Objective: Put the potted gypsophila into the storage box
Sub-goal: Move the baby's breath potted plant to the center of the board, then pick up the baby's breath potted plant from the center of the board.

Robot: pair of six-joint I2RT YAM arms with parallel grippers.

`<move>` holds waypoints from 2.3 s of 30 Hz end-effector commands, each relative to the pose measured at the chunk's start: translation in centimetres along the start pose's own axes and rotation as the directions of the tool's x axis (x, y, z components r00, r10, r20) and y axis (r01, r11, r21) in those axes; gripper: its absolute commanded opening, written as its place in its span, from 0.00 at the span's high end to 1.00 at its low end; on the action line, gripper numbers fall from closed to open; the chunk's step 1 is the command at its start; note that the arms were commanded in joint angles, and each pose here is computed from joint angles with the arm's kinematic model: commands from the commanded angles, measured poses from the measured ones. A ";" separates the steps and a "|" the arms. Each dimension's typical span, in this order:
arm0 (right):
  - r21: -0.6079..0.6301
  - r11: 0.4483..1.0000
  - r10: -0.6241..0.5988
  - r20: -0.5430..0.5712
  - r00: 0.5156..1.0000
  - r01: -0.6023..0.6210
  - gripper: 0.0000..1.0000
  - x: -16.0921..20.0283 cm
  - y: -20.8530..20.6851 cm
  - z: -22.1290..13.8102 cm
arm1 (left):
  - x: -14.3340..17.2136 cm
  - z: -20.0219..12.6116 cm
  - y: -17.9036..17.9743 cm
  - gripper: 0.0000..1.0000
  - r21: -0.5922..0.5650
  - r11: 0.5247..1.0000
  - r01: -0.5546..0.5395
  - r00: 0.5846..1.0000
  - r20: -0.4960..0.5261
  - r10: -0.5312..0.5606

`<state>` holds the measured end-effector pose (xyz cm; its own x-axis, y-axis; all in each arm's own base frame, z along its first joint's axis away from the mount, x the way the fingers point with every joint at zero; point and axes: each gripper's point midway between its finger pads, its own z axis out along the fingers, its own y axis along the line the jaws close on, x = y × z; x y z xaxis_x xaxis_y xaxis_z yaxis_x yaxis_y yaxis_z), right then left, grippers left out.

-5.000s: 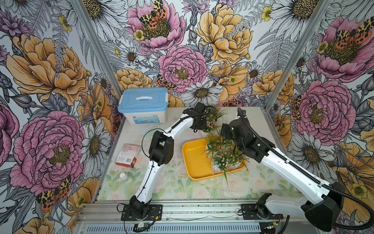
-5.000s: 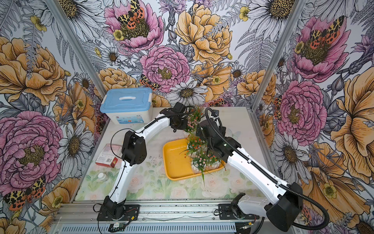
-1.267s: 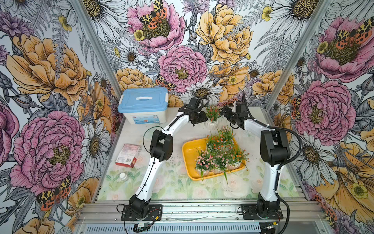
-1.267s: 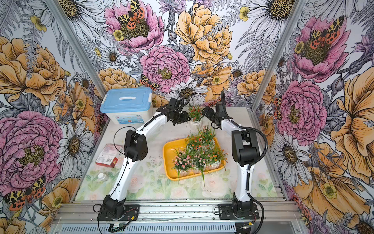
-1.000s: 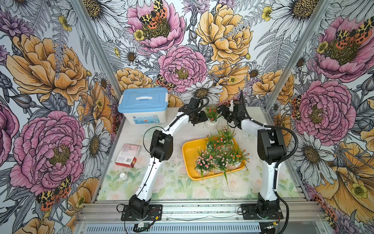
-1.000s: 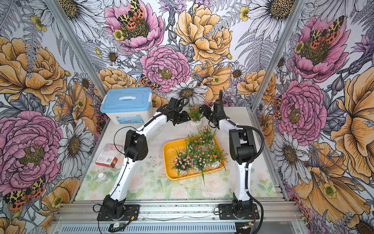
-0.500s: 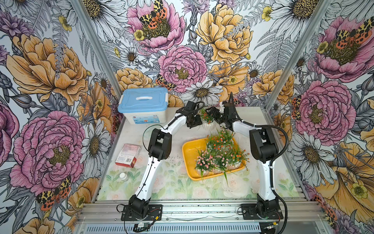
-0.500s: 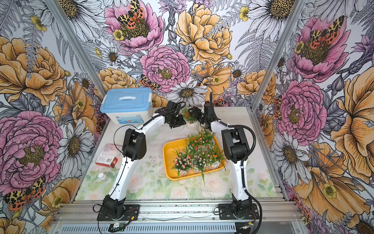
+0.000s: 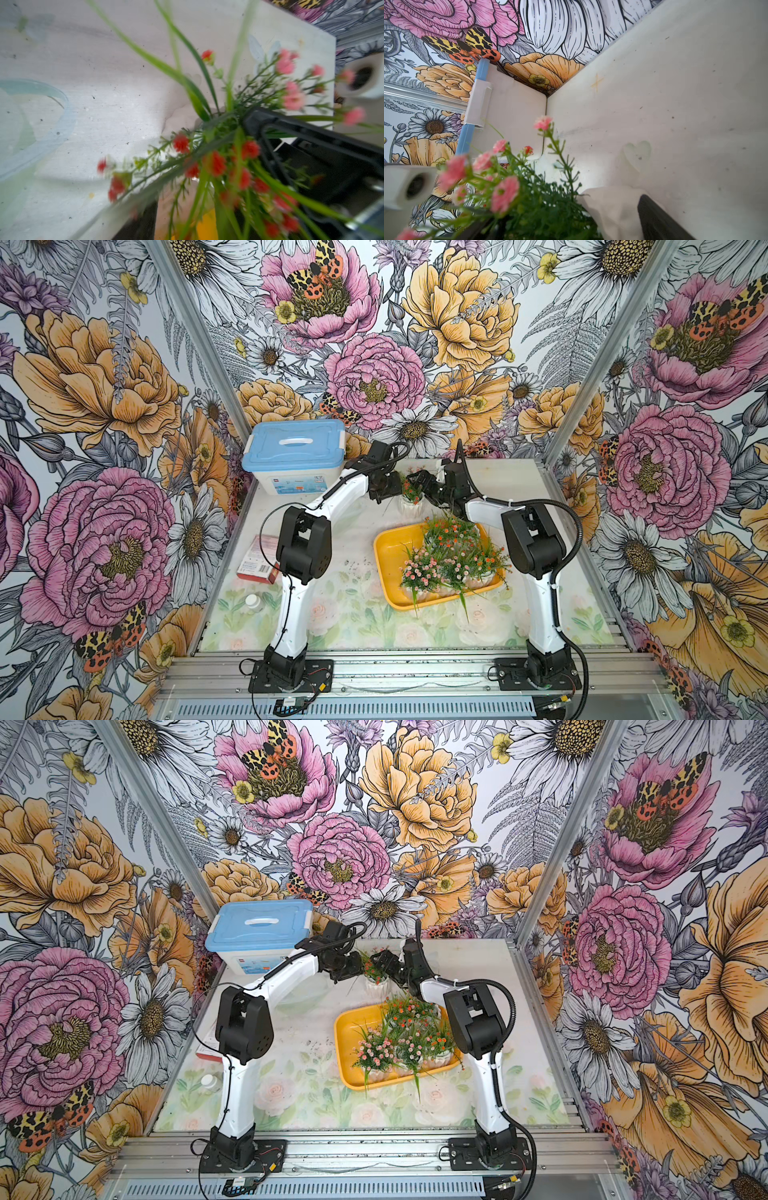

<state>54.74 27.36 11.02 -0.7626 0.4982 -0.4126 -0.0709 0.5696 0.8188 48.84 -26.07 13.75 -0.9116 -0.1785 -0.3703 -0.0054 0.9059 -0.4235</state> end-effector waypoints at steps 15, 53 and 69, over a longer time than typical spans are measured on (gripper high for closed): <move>0.157 0.969 -0.205 0.070 0.976 0.192 0.05 -2.2 3.1 -5.8 | 0.2 -2.6 1.1 0.58 -0.055 0.998 -0.013 0.998 0.055 0.016; 0.645 0.690 -0.462 0.044 0.886 0.328 0.03 -3.9 2.3 -17.3 | 1.5 4.9 0.4 0.62 -0.103 0.995 -0.013 1.000 -0.027 0.011; 0.640 0.681 -0.479 0.022 0.877 0.356 0.04 -3.5 2.4 -17.1 | 1.8 6.2 1.4 0.71 -0.234 0.963 -0.136 0.990 -0.074 0.122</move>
<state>46.14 15.31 19.92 -0.6372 0.1845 -0.7483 0.1067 0.9827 0.1514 50.25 -28.21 8.25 -0.9268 -0.0967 -0.3628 -0.0017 0.9674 -0.2533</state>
